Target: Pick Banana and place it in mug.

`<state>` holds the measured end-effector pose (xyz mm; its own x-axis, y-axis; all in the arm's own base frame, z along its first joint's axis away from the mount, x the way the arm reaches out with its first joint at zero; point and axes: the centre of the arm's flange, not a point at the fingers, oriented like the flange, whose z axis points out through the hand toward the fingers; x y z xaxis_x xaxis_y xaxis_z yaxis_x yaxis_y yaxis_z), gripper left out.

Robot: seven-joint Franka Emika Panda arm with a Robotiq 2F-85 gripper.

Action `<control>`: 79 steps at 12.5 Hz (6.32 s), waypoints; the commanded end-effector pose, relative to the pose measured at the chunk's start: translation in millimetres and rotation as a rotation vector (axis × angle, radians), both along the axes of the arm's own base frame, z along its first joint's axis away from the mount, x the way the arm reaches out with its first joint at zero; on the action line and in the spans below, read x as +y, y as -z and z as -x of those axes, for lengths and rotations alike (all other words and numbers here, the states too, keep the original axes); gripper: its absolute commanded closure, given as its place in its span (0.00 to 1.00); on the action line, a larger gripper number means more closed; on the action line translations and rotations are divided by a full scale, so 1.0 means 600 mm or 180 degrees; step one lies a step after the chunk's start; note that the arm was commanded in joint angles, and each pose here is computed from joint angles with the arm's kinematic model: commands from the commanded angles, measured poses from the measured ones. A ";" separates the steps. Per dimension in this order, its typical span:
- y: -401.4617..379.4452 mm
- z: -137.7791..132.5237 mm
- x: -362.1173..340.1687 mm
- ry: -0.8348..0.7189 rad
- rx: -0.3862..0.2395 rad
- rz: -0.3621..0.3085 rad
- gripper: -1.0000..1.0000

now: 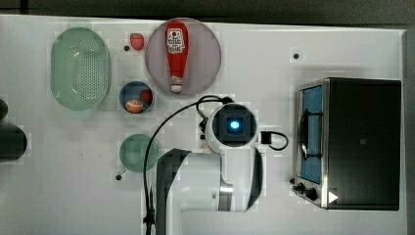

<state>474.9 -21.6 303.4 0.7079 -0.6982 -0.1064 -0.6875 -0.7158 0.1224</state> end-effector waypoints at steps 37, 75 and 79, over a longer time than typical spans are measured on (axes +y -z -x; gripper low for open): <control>-0.202 0.088 0.368 -0.0126 -0.0562 0.0205 0.72; -0.464 0.009 -0.059 0.0414 -0.0520 -0.0121 0.00; -0.450 0.017 -0.057 0.0379 -0.0306 -0.0040 0.00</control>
